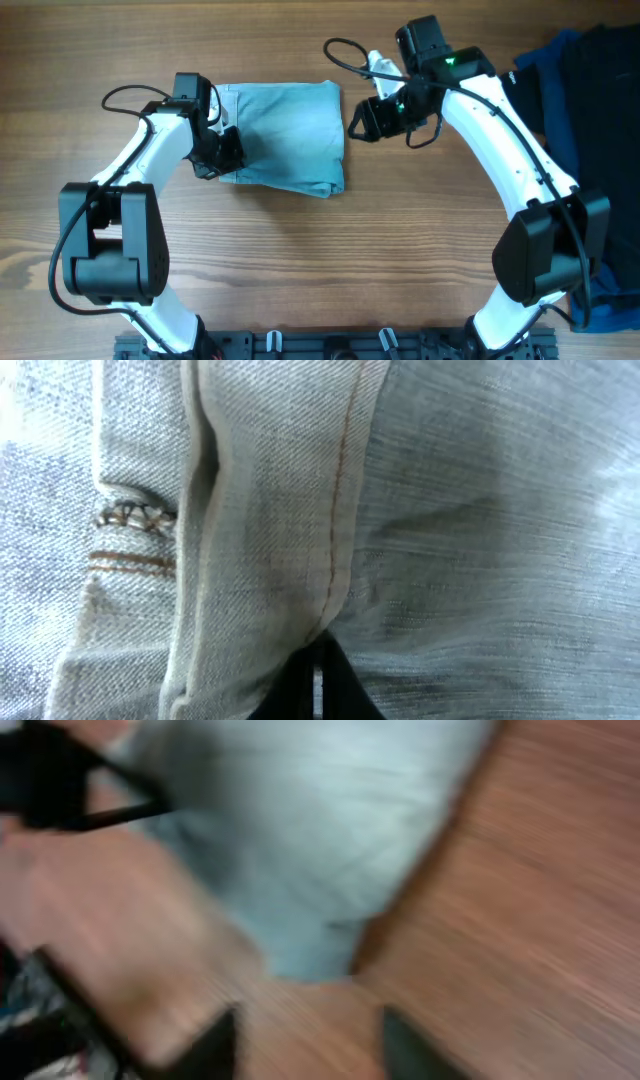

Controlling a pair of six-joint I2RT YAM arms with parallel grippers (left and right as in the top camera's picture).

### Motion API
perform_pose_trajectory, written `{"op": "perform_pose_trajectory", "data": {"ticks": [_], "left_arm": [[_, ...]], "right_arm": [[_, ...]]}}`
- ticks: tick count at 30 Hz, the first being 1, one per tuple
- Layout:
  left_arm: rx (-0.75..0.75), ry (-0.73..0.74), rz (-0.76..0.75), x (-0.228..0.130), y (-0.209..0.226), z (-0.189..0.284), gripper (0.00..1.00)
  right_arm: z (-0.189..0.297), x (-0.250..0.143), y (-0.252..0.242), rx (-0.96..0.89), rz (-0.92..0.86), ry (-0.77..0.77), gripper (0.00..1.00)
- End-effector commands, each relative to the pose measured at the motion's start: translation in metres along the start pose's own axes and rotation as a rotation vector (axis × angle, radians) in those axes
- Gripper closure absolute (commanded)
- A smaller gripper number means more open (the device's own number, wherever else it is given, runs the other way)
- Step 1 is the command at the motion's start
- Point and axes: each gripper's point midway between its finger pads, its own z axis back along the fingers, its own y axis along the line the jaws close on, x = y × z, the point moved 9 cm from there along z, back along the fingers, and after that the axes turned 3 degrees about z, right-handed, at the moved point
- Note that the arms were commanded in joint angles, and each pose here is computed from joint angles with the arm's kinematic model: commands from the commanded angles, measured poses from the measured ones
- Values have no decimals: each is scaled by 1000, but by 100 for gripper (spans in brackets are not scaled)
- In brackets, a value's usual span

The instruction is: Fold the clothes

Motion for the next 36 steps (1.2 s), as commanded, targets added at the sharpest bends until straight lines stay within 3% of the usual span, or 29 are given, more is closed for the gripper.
{"op": "perform_pose_trajectory", "data": {"ticks": [1,4,9,17,27,32,36], "left_arm": [[61,-10,-7,1,9,-8,92],[80,-13,-6,1,11,-9,89],[84,-10,-5,1,11,-9,92],[83,-11,-3,1,11,-9,96],[84,-10,-2,1,11,-9,96],[84,-10,-2,1,11,-9,96],[84,-10,-2,1,11,-9,96]], "right_arm": [[-17,-11,9,193,94,16,96],[-45,-25,1,265,97,-10,96],[-88,-51,-11,388,102,-103,95],[-96,-46,-8,526,56,-228,96],[-128,-44,3,290,-157,-155,96],[-144,-49,-11,150,-437,-126,96],[-161,-55,-24,149,-635,-90,96]]}}
